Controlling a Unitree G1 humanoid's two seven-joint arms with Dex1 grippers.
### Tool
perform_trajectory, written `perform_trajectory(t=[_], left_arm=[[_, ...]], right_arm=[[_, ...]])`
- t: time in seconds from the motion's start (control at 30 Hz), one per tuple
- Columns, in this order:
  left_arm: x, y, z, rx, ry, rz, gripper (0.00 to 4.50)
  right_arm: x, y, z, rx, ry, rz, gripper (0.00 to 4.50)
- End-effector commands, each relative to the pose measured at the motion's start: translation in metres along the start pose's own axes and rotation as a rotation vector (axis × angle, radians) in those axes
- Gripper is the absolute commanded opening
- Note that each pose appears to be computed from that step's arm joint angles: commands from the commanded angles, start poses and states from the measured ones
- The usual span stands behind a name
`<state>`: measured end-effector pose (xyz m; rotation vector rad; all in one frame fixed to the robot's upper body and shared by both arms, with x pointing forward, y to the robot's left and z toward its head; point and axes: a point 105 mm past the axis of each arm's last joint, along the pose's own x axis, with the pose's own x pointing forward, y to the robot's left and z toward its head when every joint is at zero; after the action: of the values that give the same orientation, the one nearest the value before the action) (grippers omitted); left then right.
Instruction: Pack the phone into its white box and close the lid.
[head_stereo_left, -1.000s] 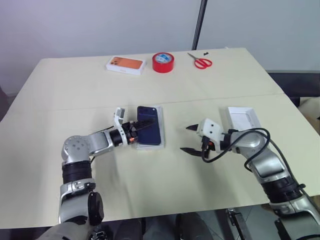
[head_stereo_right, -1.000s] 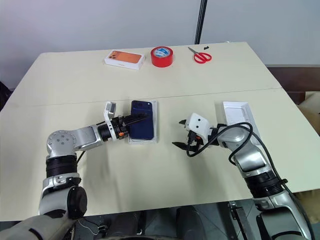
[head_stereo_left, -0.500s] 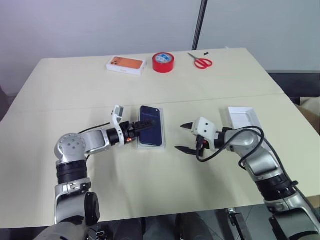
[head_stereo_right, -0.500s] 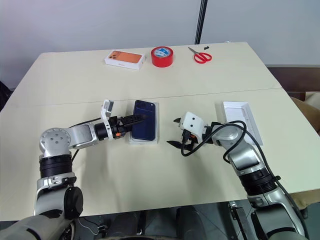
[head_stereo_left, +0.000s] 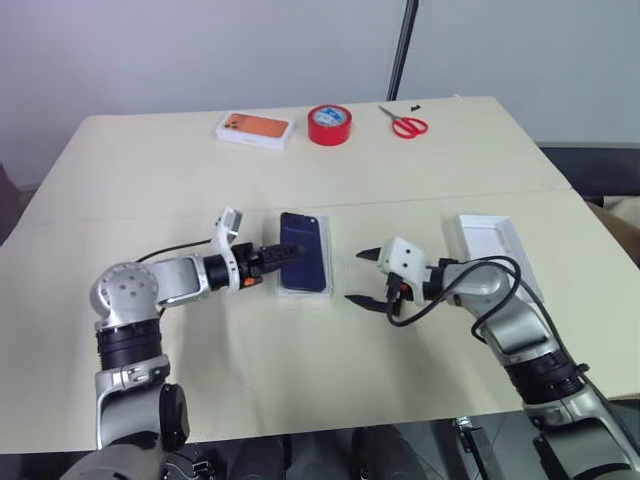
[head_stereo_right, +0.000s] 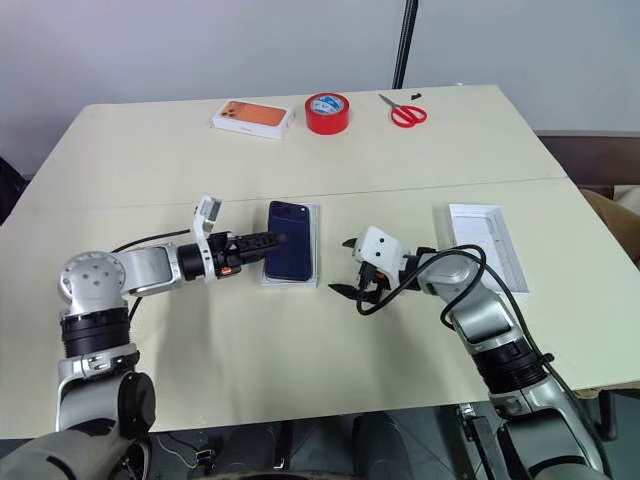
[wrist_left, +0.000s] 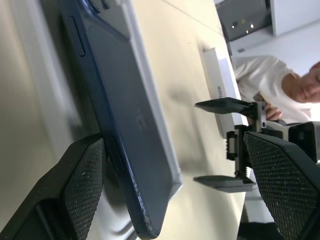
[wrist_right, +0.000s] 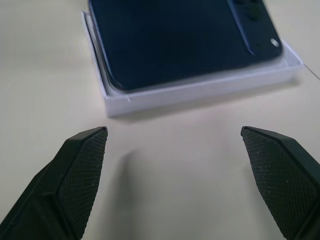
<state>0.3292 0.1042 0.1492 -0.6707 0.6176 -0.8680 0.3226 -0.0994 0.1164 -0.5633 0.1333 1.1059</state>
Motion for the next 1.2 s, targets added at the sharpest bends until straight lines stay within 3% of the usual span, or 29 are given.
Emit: perform_trajectory(t=[0.03, 0.27, 0.57, 0.73, 0.97, 1.2], left_arm=[[-0.004, -0.012, 0.006, 0.072, -0.008, -0.020, 4.46], [-0.020, -0.001, 0.007, 0.076, -0.008, 0.033, 4.46], [-0.027, -0.010, 0.007, 0.090, 0.014, 0.008, 4.46], [-0.010, -0.014, 0.002, 0.114, 0.040, -0.002, 4.46], [-0.022, 0.006, 0.001, 0.148, 0.081, 0.103, 4.46], [-0.017, 0.002, 0.005, 0.194, 0.137, 0.111, 4.46]], right_arm=[[-0.001, -0.003, 0.008, -0.033, -0.022, -0.011, 4.50], [-0.005, -0.006, 0.005, -0.036, -0.012, -0.027, 4.50], [-0.002, -0.007, 0.008, -0.039, -0.021, -0.026, 4.50], [0.002, -0.005, 0.007, -0.040, -0.021, -0.013, 4.50], [0.000, -0.009, 0.007, -0.043, -0.019, -0.027, 4.50], [0.001, -0.008, 0.008, -0.045, -0.023, -0.026, 4.50]])
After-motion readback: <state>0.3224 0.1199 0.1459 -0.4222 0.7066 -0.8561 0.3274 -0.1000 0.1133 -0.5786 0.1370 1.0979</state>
